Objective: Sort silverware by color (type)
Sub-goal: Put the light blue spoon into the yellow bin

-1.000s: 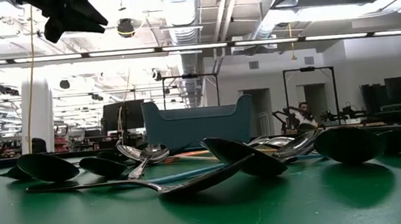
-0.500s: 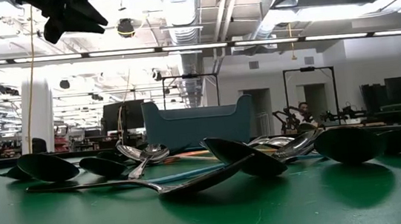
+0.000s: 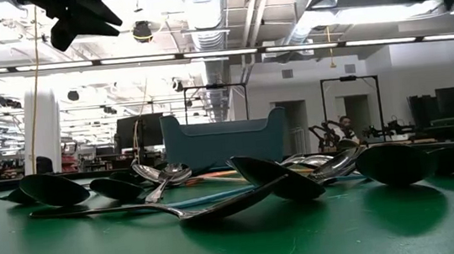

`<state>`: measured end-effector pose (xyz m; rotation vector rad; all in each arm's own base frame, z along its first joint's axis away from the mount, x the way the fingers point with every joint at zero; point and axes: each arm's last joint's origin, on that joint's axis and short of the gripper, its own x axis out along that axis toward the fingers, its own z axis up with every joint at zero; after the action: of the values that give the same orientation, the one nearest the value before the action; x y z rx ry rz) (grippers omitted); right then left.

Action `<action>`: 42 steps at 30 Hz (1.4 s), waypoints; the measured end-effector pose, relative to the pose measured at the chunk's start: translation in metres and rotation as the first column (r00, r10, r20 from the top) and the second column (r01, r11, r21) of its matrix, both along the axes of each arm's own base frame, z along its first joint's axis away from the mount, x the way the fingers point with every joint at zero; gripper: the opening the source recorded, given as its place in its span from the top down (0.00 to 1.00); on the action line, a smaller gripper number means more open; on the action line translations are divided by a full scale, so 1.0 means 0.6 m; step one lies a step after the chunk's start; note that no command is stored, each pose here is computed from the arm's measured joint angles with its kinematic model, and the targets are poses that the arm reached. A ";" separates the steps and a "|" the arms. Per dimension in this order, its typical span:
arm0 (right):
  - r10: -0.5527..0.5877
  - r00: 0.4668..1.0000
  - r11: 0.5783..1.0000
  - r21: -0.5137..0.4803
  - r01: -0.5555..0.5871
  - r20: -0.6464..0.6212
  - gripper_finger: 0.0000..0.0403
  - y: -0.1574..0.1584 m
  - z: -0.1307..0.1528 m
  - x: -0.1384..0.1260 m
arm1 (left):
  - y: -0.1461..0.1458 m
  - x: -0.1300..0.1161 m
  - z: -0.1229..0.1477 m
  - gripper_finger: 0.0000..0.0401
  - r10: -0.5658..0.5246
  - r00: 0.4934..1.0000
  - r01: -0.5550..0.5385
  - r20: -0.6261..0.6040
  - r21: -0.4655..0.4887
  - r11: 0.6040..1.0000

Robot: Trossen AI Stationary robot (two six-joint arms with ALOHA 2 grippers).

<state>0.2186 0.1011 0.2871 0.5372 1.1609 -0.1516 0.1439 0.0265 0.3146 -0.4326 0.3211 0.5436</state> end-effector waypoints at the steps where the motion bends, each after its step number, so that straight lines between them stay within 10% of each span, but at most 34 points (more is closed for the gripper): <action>1: -0.013 1.000 1.000 -0.008 0.013 0.010 0.68 -0.012 0.000 0.007 | 0.000 0.000 0.000 0.75 -0.002 1.000 0.002 -0.002 0.004 1.000; 22: 0.262 0.946 0.965 -0.053 -0.256 0.193 0.58 -0.008 -0.086 0.181 | 0.000 -0.001 -0.002 0.75 -0.002 1.000 0.003 -0.026 0.029 1.000; 36: 0.661 0.748 0.717 -0.248 -0.652 -0.054 0.56 0.038 -0.134 0.306 | -0.001 -0.002 -0.005 0.75 -0.009 1.000 0.008 -0.030 -0.022 1.000; 42: 0.684 0.726 0.691 -0.250 -0.678 -0.076 0.56 0.042 -0.150 0.321 | -0.001 -0.002 -0.005 0.75 0.012 1.000 -0.012 -0.011 -0.062 0.998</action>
<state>0.4110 0.1264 0.1969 -0.1590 1.2267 0.3496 0.1426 0.0258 0.3113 -0.4924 0.3469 0.5490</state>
